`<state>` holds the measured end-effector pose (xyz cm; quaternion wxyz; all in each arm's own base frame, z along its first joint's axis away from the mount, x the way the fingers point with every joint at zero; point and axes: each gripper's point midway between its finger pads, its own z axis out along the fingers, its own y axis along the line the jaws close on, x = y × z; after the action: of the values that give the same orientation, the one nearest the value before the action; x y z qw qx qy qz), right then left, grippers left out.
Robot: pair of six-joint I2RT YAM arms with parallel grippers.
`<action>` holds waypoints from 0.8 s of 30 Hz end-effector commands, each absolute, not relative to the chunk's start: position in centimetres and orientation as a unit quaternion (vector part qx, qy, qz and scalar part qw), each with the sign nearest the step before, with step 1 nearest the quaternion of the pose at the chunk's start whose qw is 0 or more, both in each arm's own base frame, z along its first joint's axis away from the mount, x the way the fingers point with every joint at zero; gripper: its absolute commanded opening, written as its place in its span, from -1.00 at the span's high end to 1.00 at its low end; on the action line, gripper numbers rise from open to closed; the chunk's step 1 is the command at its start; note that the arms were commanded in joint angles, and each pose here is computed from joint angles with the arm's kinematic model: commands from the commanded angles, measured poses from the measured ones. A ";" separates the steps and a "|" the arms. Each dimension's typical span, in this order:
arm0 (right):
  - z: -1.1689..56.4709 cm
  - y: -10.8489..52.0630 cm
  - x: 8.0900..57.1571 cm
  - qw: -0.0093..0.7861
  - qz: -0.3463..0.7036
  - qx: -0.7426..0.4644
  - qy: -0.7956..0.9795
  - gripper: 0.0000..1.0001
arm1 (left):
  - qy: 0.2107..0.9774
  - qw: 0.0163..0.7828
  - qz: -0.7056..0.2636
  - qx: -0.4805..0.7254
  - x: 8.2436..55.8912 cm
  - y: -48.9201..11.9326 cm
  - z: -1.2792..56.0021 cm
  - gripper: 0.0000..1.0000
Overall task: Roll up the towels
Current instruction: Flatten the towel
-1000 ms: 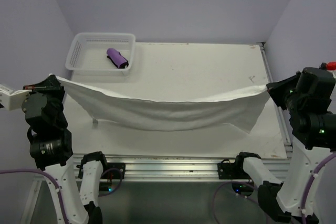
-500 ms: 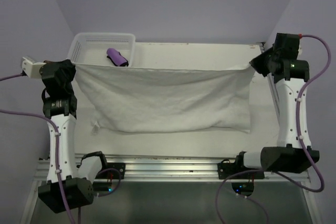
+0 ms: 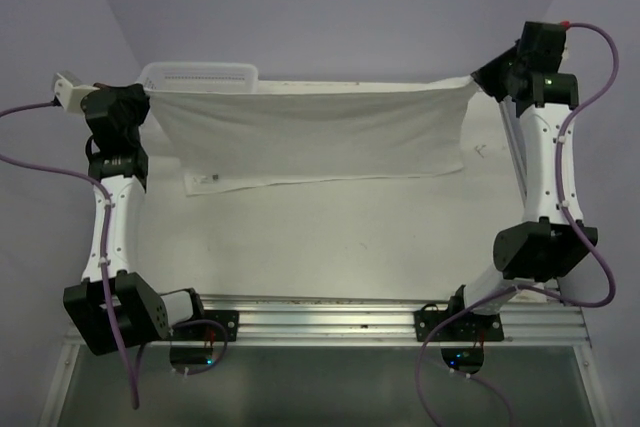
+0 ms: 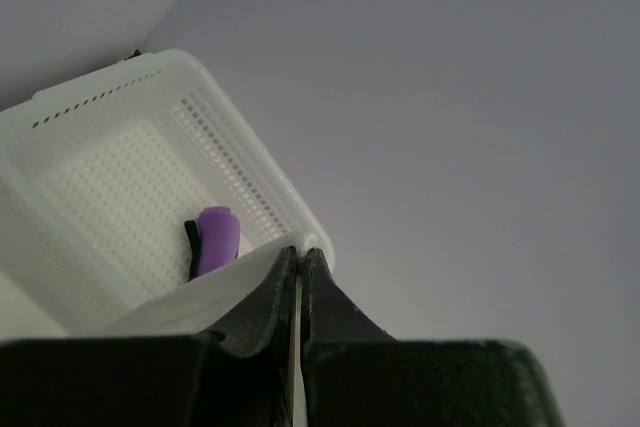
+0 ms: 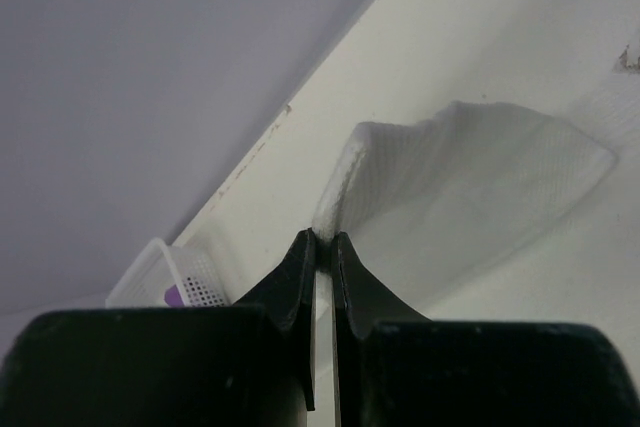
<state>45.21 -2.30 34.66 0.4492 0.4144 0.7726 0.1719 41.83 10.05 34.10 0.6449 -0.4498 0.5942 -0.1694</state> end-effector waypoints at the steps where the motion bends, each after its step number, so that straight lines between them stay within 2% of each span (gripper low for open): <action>1: 36.8 -2.3 44.4 0.486 0.181 0.396 0.758 1.00 | 0.563 0.698 -0.169 -0.409 41.4 10.1 38.6 1.00; 7: 32.0 -2.1 42.4 0.455 0.161 0.392 0.783 1.00 | 0.597 0.677 -0.144 -0.405 39.7 9.8 33.7 1.00; 10: 31.7 -2.2 41.2 0.454 0.152 0.387 0.788 1.00 | 0.606 0.670 -0.134 -0.407 38.7 9.9 32.5 1.00; 16: 36.3 -2.1 38.0 0.492 0.154 0.376 0.770 1.00 | 0.580 0.692 -0.144 -0.406 36.0 9.3 35.4 1.00; 24: 41.3 -1.5 28.3 0.531 0.159 0.380 0.740 1.00 | 0.533 0.719 -0.149 -0.421 28.4 8.2 41.7 1.00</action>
<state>32.71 -1.25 37.99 0.4949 0.3808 0.7635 0.1649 31.70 7.79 37.84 0.6937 -0.4082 0.5727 -0.1555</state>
